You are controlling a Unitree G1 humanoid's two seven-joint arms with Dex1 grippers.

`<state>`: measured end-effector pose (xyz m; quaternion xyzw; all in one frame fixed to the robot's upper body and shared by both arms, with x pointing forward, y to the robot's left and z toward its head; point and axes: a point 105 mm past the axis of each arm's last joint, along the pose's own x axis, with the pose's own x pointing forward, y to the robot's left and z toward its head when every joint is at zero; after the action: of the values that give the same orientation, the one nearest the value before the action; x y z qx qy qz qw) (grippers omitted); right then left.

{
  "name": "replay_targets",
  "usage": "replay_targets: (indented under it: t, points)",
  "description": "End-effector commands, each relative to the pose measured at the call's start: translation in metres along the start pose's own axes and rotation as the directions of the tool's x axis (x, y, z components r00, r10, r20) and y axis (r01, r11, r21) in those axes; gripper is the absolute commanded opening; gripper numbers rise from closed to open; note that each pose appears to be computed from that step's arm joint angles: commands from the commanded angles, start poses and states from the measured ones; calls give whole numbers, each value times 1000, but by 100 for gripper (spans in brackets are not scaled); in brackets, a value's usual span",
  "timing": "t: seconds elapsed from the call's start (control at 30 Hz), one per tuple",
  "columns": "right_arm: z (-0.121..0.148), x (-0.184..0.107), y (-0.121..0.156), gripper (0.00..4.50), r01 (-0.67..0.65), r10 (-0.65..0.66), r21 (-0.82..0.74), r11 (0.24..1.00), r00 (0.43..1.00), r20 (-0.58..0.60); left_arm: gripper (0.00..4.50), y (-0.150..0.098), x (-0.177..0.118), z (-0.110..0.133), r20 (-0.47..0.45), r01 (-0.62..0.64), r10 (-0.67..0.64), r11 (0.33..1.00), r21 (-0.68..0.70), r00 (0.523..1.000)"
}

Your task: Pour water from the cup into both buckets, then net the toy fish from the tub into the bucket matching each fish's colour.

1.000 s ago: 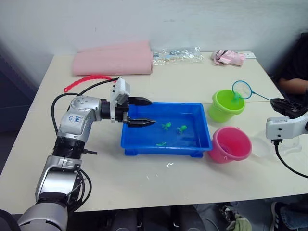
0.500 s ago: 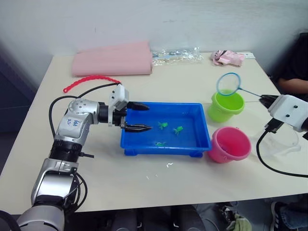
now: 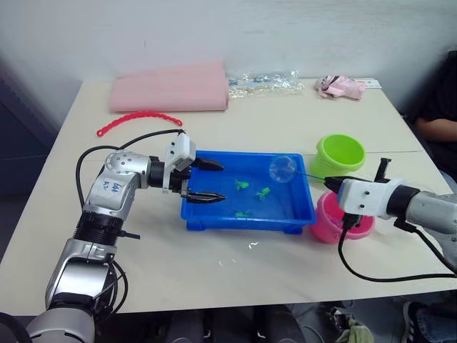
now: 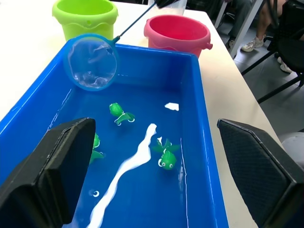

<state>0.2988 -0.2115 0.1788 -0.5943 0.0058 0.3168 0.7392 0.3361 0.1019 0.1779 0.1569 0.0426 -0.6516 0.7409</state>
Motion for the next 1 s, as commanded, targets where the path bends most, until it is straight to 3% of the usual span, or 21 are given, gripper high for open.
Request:
replay_targets:
  t: [0.03,0.17,0.53,0.77,0.9,1.0]
  points:
    - [1,4,0,0,22,-21,-67,998,1000,4,447,0,-4,9,4,-13,12,999,38,1000]
    - [4,10,15,0,-19,21,-68,997,999,30,447,-1,-6,9,2,-17,17,999,37,1000]
    - [29,20,41,0,-82,57,198,977,990,128,447,1,-10,11,-3,-32,32,999,42,999]
    - [35,24,48,0,-123,21,659,742,987,161,447,1,-12,8,-8,-38,38,999,38,999]
    - [40,18,47,0,-162,17,784,600,982,190,447,4,-13,8,-7,-48,48,998,33,999]
    - [44,12,44,0,-179,5,819,546,978,210,447,5,-14,8,0,-55,55,998,29,998]
